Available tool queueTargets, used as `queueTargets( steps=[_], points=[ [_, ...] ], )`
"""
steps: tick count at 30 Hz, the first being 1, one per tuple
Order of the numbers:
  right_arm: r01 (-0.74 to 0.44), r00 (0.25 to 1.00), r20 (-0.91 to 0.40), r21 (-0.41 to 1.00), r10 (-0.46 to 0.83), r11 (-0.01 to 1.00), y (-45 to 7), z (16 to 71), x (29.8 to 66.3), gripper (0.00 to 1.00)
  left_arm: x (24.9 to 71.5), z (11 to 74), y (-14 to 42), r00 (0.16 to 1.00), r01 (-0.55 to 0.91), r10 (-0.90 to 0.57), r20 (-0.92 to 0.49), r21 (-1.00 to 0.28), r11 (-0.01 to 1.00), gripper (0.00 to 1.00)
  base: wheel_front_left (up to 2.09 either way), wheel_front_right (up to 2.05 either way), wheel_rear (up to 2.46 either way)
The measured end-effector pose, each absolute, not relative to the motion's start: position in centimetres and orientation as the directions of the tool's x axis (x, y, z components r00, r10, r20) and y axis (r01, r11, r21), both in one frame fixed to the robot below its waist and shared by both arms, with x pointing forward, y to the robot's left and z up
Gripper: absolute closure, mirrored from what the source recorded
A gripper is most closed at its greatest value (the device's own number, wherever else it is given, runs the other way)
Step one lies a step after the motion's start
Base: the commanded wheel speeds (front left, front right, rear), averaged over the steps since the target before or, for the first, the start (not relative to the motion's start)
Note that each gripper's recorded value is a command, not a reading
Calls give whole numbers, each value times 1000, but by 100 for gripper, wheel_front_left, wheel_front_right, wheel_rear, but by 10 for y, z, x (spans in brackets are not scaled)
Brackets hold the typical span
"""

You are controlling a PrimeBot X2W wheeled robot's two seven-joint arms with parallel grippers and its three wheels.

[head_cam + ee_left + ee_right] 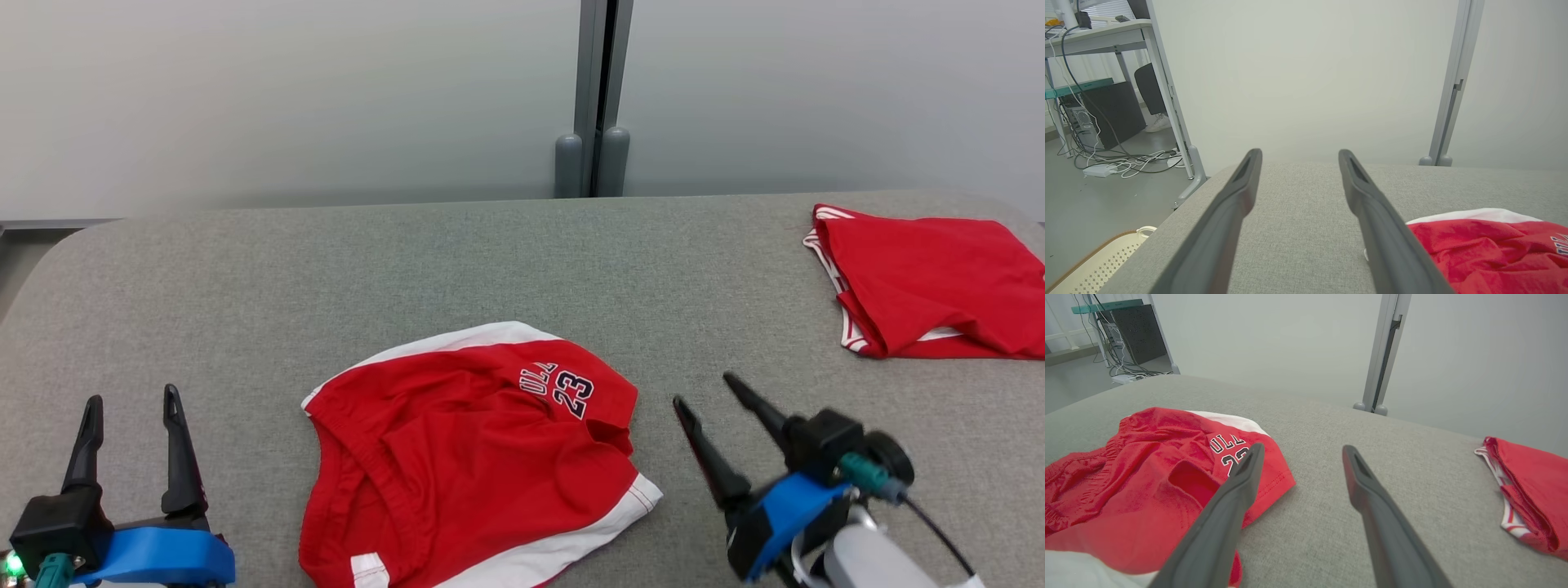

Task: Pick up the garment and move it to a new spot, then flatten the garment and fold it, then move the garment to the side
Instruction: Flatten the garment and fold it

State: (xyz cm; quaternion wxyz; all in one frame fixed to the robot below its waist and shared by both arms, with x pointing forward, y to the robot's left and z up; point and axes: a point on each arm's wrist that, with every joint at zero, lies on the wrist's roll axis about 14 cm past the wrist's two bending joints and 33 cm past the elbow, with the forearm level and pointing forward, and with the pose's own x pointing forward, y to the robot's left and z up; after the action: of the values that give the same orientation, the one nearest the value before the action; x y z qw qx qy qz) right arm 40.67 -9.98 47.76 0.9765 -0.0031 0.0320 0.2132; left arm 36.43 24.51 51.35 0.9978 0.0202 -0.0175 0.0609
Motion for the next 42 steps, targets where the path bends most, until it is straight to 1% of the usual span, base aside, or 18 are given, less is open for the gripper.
queueTargets(
  steps=[4,8,16,18,19,20,23,28,33,38,39,40,41,42],
  points=[
    [-456,883,-118,15,455,890,-88,462,383,0,363,515,245,992,-121,119,40,39,992,0,0,0,0],
    [-512,838,-200,31,507,858,-72,444,363,0,362,514,244,992,-120,119,36,39,992,0,0,0,0],
    [-561,770,-346,33,536,827,-66,407,352,0,358,508,250,990,-139,138,17,40,990,0,0,0,0],
    [-567,757,-361,51,545,822,-61,401,351,0,357,505,251,990,-144,144,10,37,989,0,0,0,0],
    [-576,745,-378,54,550,816,-58,397,350,62,357,505,252,989,-145,145,8,36,989,0,0,0,0],
    [-583,738,-384,48,554,811,-57,394,350,100,357,504,252,989,-146,146,6,37,989,0,0,0,0],
    [-571,751,-365,60,551,819,-59,397,354,100,357,504,253,989,-149,149,7,37,988,0,0,0,0],
    [-531,780,-343,77,522,844,-73,400,351,100,357,508,248,990,-140,139,21,33,990,0,0,0,0],
    [-436,819,-346,142,457,889,-100,399,332,100,356,511,245,991,-128,128,31,25,991,0,0,0,0],
    [-363,826,-394,178,404,915,-121,395,307,100,355,509,242,993,-119,119,27,23,993,0,0,0,0],
    [-346,831,-390,196,396,918,-121,397,304,77,356,510,241,993,-116,116,27,22,993,0,0,0,0],
    [-340,834,-389,195,391,920,-122,399,303,11,356,510,240,993,-113,113,31,22,993,0,0,0,0],
    [-326,845,-379,193,376,926,-126,403,304,0,356,511,239,993,-111,110,32,21,994,0,0,0,0],
    [-309,859,-361,202,364,929,-128,408,306,0,357,511,239,994,-108,107,33,21,994,0,0,0,0]
  ],
)
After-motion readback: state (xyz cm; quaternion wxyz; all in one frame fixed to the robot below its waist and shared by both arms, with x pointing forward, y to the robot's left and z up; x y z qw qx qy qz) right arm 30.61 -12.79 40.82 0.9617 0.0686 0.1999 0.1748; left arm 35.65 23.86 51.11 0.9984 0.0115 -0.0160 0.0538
